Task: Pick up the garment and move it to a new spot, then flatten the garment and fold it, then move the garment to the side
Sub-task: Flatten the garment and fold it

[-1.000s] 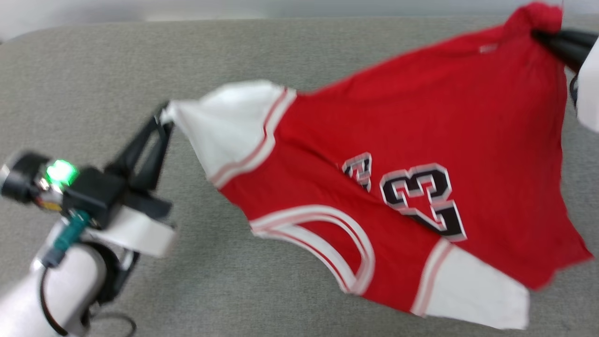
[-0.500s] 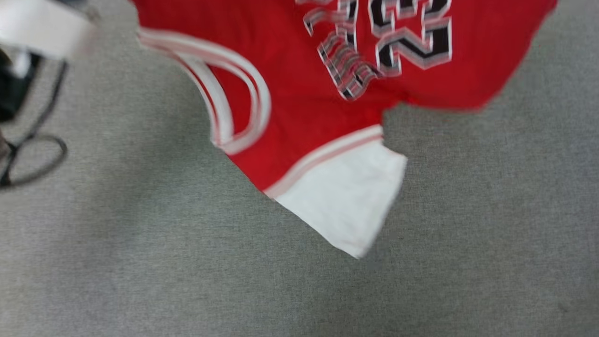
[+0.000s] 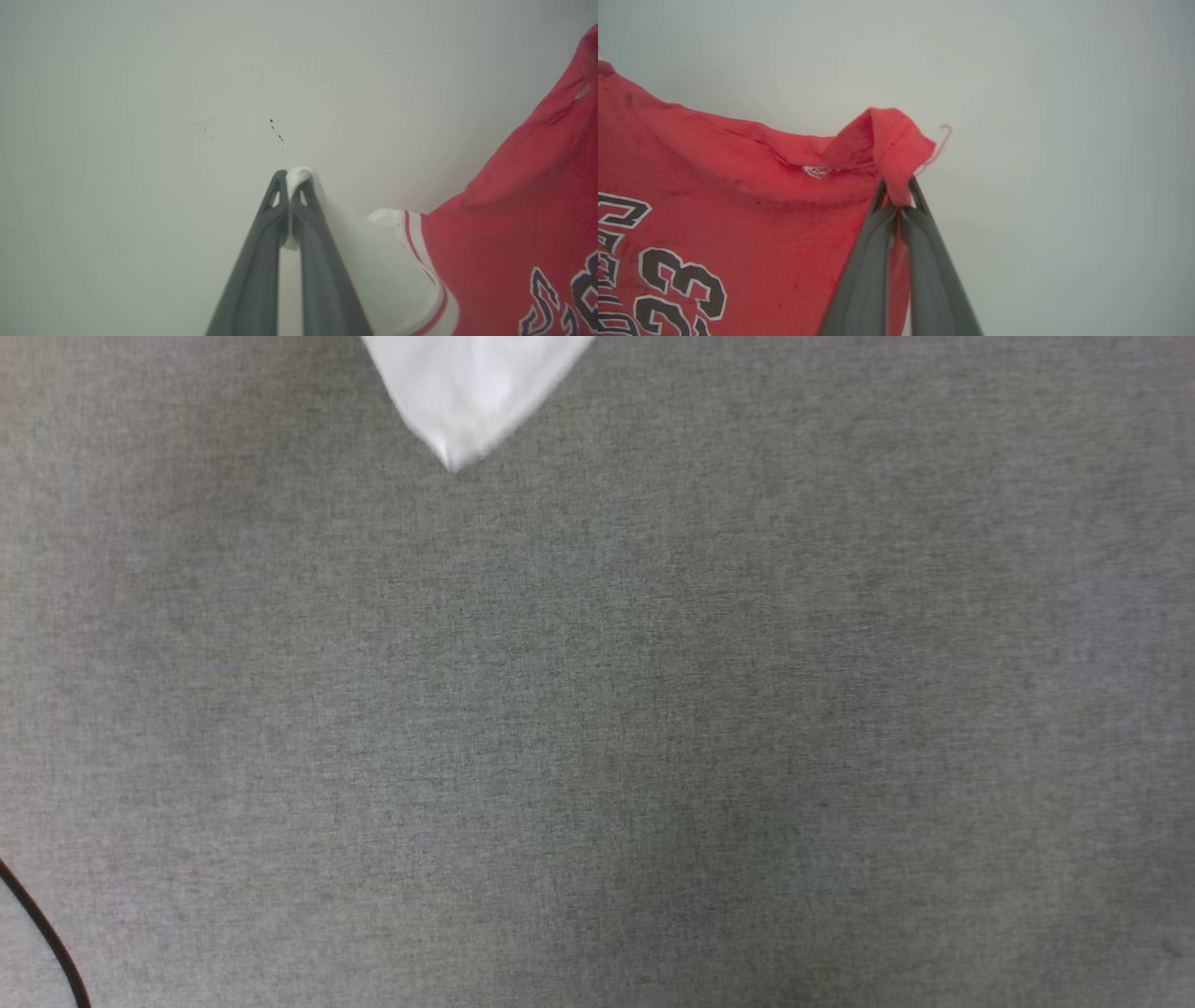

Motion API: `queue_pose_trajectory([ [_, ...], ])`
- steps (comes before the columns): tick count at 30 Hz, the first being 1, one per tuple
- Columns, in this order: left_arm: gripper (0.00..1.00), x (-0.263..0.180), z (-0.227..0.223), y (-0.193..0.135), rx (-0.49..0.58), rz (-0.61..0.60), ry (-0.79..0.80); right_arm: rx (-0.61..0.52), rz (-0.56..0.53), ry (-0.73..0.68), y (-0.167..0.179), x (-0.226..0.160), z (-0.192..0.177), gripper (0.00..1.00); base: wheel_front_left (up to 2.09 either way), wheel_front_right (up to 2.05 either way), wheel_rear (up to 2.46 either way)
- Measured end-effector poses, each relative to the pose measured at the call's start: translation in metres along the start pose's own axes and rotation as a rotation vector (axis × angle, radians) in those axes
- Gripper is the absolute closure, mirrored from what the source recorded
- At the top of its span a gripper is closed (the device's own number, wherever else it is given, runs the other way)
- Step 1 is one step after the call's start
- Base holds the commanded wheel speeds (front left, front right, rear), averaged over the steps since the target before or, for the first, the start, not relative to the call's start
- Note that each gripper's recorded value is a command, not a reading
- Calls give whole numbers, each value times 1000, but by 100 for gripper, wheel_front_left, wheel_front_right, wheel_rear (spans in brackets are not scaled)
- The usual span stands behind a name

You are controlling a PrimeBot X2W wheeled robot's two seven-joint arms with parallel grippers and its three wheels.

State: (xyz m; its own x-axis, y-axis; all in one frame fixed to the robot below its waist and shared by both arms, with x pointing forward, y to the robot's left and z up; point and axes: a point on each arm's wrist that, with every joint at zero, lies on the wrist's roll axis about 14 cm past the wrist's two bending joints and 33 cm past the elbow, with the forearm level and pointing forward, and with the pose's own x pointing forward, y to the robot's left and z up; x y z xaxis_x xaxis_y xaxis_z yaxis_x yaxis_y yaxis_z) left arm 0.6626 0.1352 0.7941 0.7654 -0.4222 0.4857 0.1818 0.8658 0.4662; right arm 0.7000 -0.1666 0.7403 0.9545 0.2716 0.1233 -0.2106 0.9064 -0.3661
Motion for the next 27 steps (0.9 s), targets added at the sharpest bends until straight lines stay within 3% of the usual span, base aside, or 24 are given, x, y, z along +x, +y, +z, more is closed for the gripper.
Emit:
queue_pose_trajectory([
  [11, 100, 31, -7, 23, 28, 48, -22, -52, -8, -64, 6, 33, 9, 100, 0, 0, 0],
  [19, 100, 5, -95, -14, -5, -30, 151, -11, 74, 99, 40, 33, -85, 100, 0, 0, 0],
  [27, 100, -52, -149, -56, -103, -101, 292, 57, 189, 233, 91, -7, -159, 100, 0, 0, 0],
])
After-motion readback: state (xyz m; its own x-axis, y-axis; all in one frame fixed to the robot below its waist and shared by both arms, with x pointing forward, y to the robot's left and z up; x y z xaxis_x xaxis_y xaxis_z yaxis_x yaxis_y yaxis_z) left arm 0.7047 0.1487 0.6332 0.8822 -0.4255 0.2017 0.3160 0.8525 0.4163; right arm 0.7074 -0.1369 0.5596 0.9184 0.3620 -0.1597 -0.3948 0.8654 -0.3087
